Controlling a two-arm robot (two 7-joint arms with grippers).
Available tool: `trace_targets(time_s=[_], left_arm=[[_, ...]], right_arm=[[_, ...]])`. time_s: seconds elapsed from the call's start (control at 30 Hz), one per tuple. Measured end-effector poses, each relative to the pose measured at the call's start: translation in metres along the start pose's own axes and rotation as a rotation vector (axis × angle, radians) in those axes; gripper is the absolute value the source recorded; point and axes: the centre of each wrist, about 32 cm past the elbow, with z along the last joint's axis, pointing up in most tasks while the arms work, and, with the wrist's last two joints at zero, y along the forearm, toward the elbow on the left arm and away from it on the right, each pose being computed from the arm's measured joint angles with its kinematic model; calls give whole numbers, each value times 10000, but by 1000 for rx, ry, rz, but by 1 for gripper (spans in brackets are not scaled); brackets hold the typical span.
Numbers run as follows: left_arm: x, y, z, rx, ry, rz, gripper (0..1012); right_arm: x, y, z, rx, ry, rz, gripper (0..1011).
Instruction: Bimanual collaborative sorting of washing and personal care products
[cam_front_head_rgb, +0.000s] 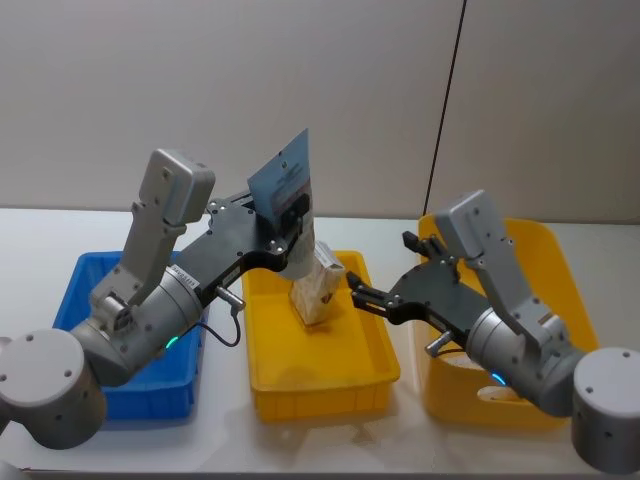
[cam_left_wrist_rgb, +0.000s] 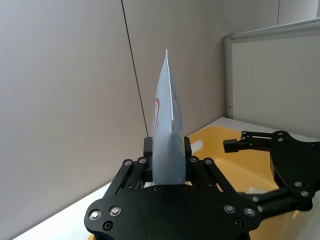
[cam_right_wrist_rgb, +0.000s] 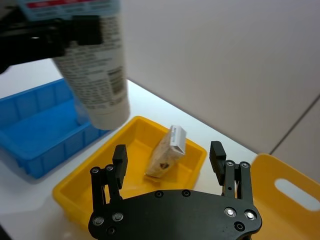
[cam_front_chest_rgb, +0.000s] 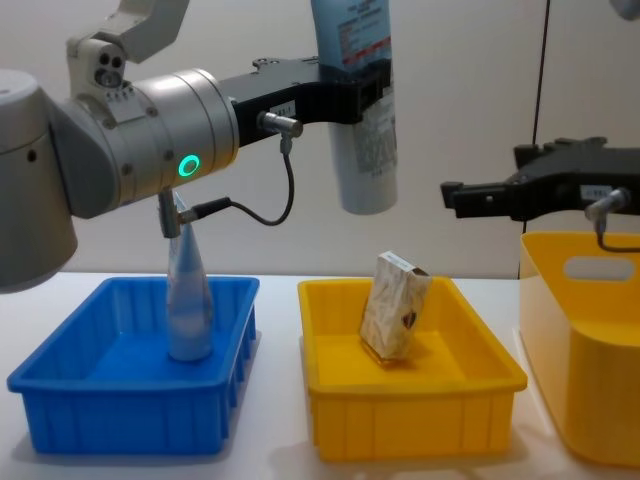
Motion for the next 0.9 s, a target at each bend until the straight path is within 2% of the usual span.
trace_targets(time_s=[0.2, 0.4, 0.9], left_arm=[[-2, -3, 1, 0, 0, -1, 261], [-3, -4, 2, -1, 0, -2, 260], [-3, -5, 2, -1, 0, -2, 260]], right_arm=[[66, 51, 77, 2, -50, 97, 1004], [152, 123, 148, -5, -92, 159, 1003], [313, 274, 249, -19, -157, 249, 1004]])
